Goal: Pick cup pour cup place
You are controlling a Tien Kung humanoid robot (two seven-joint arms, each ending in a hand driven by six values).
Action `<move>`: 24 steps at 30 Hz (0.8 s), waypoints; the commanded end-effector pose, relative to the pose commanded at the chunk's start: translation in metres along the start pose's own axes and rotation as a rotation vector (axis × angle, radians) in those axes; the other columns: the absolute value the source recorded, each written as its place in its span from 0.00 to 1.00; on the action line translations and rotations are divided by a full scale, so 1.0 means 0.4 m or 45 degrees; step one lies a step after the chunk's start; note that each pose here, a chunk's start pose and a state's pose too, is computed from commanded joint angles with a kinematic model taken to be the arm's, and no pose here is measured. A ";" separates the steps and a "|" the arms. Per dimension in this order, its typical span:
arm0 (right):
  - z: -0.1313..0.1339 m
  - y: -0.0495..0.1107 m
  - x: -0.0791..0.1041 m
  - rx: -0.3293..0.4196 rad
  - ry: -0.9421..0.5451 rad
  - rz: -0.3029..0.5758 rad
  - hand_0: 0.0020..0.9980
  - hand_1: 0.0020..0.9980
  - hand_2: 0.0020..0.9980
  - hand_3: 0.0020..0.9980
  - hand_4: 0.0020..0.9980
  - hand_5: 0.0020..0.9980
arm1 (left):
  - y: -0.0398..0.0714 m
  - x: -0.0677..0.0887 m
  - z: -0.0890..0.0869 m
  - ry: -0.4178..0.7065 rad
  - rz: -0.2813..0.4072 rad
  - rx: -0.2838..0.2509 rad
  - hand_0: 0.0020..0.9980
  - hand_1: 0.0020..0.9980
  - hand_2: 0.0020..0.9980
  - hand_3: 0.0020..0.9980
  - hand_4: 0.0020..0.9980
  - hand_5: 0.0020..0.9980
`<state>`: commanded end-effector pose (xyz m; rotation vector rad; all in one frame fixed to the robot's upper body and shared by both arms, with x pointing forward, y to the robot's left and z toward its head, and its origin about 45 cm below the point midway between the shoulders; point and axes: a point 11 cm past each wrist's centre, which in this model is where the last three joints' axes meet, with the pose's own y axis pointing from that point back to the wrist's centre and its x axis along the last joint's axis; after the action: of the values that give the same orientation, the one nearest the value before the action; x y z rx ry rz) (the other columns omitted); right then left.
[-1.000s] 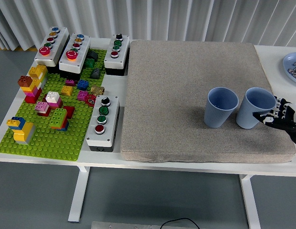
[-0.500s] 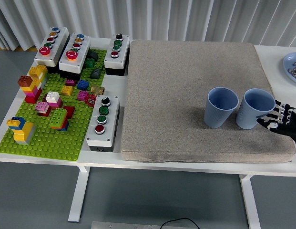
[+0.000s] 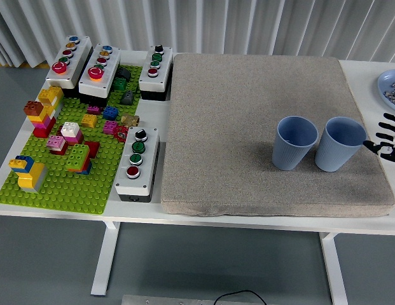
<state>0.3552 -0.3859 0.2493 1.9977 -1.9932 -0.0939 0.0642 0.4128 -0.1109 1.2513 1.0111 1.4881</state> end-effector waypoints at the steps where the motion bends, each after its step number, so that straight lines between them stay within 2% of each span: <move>1: -0.030 -0.014 0.016 0.039 -0.016 0.033 0.91 0.85 0.87 0.93 0.84 0.30 | 0.000 0.000 0.003 0.001 -0.001 -0.001 0.70 0.71 0.71 0.62 0.49 0.93; 4: -0.100 -0.043 0.047 0.134 -0.071 0.102 0.91 0.85 0.87 0.93 0.84 0.30 | 0.000 0.002 0.005 0.004 0.001 -0.004 0.70 0.71 0.71 0.62 0.49 0.93; 5: -0.123 -0.050 0.055 0.163 -0.087 0.122 0.90 0.84 0.83 0.89 0.84 0.31 | 0.000 0.003 0.006 0.005 0.002 -0.005 0.70 0.71 0.71 0.62 0.49 0.93; 6: -0.148 -0.060 0.067 0.199 -0.121 0.152 0.90 0.84 0.83 0.89 0.84 0.31 | 0.000 0.005 0.008 0.006 0.004 -0.007 0.70 0.71 0.71 0.62 0.49 0.93; 9: -0.185 -0.079 0.091 0.270 -0.248 0.229 0.90 0.84 0.83 0.89 0.84 0.31 | 0.001 0.006 0.011 0.010 0.005 -0.011 0.70 0.71 0.71 0.62 0.49 0.93; 10: -0.188 -0.082 0.096 0.279 -0.286 0.248 0.85 0.78 0.75 0.84 0.84 0.34 | 0.001 0.007 0.011 0.010 0.005 -0.011 0.70 0.71 0.71 0.63 0.49 0.93; 11: -0.188 -0.089 0.102 0.291 -0.364 0.273 0.85 0.78 0.75 0.84 0.84 0.34 | 0.001 0.006 0.010 0.014 0.005 -0.011 0.70 0.71 0.71 0.63 0.49 0.93; 14: -0.176 -0.105 0.100 0.290 -0.553 0.280 0.85 0.78 0.75 0.84 0.84 0.34 | 0.000 0.004 0.008 0.016 0.002 -0.008 0.70 0.71 0.71 0.63 0.49 0.93; 16: -0.168 -0.115 0.088 0.277 -0.667 0.257 0.85 0.78 0.75 0.84 0.84 0.34 | 0.000 0.002 0.007 0.016 0.000 -0.007 0.70 0.71 0.71 0.63 0.49 0.93; 17: -0.164 -0.121 0.082 0.268 -0.711 0.239 0.83 0.75 0.71 0.81 0.83 0.38 | 0.000 0.002 0.008 0.016 0.000 -0.008 0.70 0.71 0.71 0.62 0.49 0.93; 22: -0.149 -0.140 0.067 0.237 -0.950 0.171 0.83 0.75 0.71 0.81 0.83 0.38 | 0.000 0.002 0.012 0.015 0.001 -0.012 0.70 0.71 0.71 0.62 0.49 0.93; 23: -0.148 -0.143 0.070 0.245 -0.996 0.178 0.80 0.73 0.70 0.79 0.83 0.63 | 0.000 0.002 0.013 0.013 0.000 -0.013 0.70 0.71 0.71 0.63 0.49 0.93; 24: -0.147 -0.144 0.071 0.248 -1.017 0.180 0.80 0.73 0.70 0.79 0.83 0.63 | 0.000 0.001 0.014 0.012 -0.001 -0.013 0.70 0.71 0.71 0.63 0.49 0.93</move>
<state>0.4270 -0.4046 0.2947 2.1277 -2.6900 -0.8038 0.0695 0.4134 -0.1099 1.2376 1.0089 1.4986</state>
